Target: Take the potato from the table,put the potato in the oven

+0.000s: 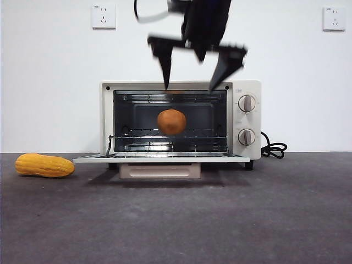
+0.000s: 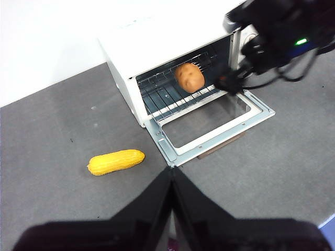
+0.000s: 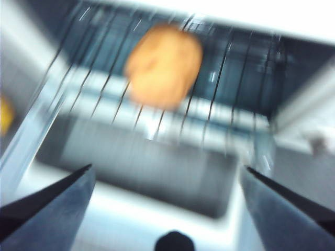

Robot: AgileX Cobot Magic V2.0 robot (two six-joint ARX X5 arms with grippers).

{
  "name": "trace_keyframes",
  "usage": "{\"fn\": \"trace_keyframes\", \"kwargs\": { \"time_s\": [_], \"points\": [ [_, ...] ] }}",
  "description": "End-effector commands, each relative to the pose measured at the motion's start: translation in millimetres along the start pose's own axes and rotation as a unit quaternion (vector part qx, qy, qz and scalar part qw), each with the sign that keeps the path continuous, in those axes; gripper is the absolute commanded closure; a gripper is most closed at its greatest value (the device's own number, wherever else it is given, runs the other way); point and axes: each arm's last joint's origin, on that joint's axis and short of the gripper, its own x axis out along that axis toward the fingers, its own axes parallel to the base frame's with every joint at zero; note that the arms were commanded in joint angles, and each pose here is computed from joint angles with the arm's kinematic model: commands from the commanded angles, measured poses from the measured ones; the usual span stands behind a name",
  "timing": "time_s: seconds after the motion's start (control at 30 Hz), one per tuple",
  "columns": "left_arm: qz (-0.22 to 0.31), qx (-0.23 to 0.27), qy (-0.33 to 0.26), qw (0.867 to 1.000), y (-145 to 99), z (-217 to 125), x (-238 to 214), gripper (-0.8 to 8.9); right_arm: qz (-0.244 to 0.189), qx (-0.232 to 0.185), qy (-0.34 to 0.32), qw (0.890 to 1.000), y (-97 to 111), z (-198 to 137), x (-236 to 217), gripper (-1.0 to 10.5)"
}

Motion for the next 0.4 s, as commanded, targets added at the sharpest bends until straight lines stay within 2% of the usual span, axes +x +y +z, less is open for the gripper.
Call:
{"fn": "trace_keyframes", "kwargs": {
  "time_s": [0.03, 0.07, 0.1, 0.17, 0.2, 0.23, 0.3, 0.4],
  "points": [
    [0.000, 0.007, 0.007, 1.000, -1, 1, 5, 8.19, -0.002, -0.038, -0.003, 0.999, -4, -3, -54, 4.8],
    [0.000, 0.008, 0.011, 1.000, -2, 3, 9, 8.19, -0.003, -0.048, -0.009, 0.999, -7, -6, -80, 4.9],
    [0.000, 0.007, 0.018, 1.000, -3, 5, 13, 8.19, -0.006, -0.051, -0.022, 0.998, -12, -9, -106, 5.4],
    [0.000, -0.006, 0.035, 0.999, -6, 9, 25, 8.19, 0.004, -0.050, -0.051, 0.997, -24, -19, -158, 7.2],
    [0.001, -0.010, 0.047, 0.999, -8, 11, 33, 8.19, 0.012, -0.047, -0.068, 0.997, -32, -25, -183, 8.5],
    [0.002, -0.011, 0.062, 0.998, -10, 11, 43, 8.19, 0.018, -0.043, -0.084, 0.995, -40, -32, -205, 9.2],
    [0.009, -0.016, 0.112, 0.994, -15, 8, 71, 8.19, 0.027, -0.033, -0.112, 0.993, -59, -48, -245, 9.3],
    [0.015, -0.010, 0.174, 0.985, -20, -7, 109, 8.19, 0.031, -0.023, -0.126, 0.991, -78, -69, -278, 9.3]
  ]
}}
